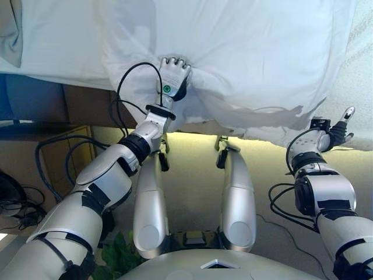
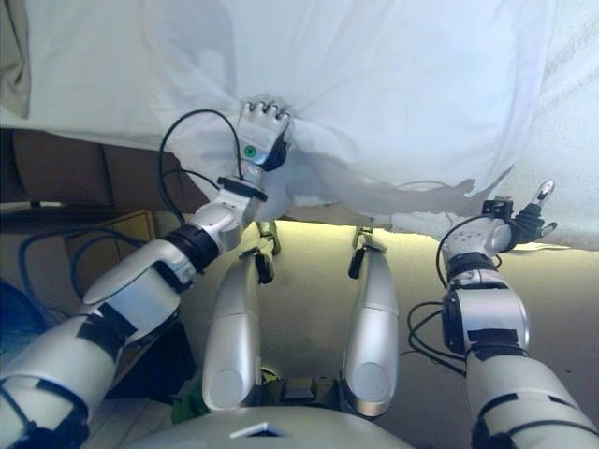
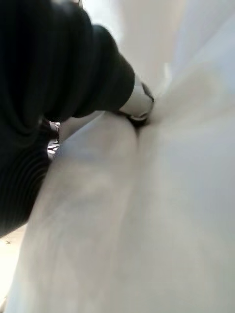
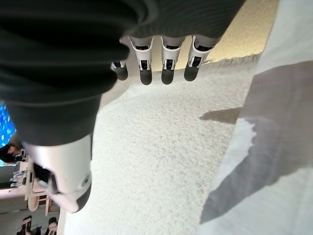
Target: Make the bed neatly
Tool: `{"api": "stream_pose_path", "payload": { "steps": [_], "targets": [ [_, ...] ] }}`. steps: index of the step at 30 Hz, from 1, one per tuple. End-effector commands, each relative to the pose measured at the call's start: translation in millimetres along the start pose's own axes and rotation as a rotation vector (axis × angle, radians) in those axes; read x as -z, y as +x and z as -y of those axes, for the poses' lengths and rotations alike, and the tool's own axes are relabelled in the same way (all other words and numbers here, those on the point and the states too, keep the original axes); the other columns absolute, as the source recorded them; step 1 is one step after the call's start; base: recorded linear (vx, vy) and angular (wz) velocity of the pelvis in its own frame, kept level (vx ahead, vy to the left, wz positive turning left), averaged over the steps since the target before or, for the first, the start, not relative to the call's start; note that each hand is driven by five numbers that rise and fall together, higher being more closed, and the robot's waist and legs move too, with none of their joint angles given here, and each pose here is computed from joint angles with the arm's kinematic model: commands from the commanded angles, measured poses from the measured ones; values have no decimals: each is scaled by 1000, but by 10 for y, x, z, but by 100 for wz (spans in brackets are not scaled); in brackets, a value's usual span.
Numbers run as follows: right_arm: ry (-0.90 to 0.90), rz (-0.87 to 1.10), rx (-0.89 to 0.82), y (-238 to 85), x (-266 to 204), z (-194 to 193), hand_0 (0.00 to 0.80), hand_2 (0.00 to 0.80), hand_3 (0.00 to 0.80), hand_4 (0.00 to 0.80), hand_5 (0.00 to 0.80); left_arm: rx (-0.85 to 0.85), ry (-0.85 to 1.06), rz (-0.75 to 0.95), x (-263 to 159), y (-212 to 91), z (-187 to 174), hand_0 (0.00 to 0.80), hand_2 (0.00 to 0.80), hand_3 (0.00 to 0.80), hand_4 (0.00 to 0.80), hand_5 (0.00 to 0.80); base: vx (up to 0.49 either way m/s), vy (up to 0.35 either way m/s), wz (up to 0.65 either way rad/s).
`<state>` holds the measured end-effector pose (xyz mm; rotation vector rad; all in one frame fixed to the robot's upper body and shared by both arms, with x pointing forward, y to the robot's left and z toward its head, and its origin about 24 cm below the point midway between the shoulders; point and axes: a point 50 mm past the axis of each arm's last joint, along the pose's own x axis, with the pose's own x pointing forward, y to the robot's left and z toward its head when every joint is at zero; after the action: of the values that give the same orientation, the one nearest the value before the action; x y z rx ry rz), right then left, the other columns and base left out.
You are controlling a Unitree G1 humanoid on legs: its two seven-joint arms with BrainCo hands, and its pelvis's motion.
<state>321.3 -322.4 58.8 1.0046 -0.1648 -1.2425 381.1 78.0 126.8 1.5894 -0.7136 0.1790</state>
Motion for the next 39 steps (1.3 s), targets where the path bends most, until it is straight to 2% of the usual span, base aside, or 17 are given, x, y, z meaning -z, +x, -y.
{"api": "stream_pose_path", "payload": {
  "steps": [1,11,17,31,39],
  "targets": [
    [24,83,-21,19,-107,50,0,0,0,0,0,58,0,-130,283,-130,116,800,800,800,800,800,0,0,0],
    [26,84,-14,35,-89,187,0,0,0,0,0,55,-20,-153,350,-216,160,800,800,800,800,800,1,2,0],
    [19,92,-17,86,-134,275,0,0,0,0,0,83,-29,-233,591,-397,237,800,800,800,800,800,8,40,-1],
    [12,162,-19,280,-435,465,0,0,0,0,0,202,20,-507,1315,-1200,414,800,800,800,800,800,-13,64,-1],
    [1,183,-35,333,-523,547,0,0,0,0,0,237,18,-624,1440,-1528,472,800,800,800,800,800,-4,66,2]
  ]
}}
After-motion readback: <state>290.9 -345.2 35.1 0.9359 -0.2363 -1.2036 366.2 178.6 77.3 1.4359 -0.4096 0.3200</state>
